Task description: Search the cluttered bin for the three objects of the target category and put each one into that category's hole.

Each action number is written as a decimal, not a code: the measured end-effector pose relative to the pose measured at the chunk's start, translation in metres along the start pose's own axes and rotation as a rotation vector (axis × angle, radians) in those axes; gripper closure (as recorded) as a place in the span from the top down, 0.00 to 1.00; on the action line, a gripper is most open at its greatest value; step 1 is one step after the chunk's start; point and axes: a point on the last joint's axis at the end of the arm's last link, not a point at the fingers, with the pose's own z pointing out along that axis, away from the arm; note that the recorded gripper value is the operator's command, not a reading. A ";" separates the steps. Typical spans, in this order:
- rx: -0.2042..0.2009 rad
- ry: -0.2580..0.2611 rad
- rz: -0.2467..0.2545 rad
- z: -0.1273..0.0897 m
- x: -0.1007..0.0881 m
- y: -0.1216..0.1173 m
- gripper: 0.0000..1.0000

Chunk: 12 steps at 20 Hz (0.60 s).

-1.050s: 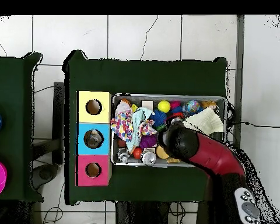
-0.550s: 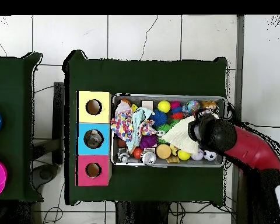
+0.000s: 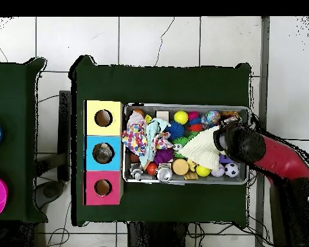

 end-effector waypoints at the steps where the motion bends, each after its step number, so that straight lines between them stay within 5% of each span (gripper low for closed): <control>1: -0.013 0.003 -0.008 0.005 0.002 0.003 1.00; 12: -0.104 0.061 -0.075 0.035 0.030 0.038 1.00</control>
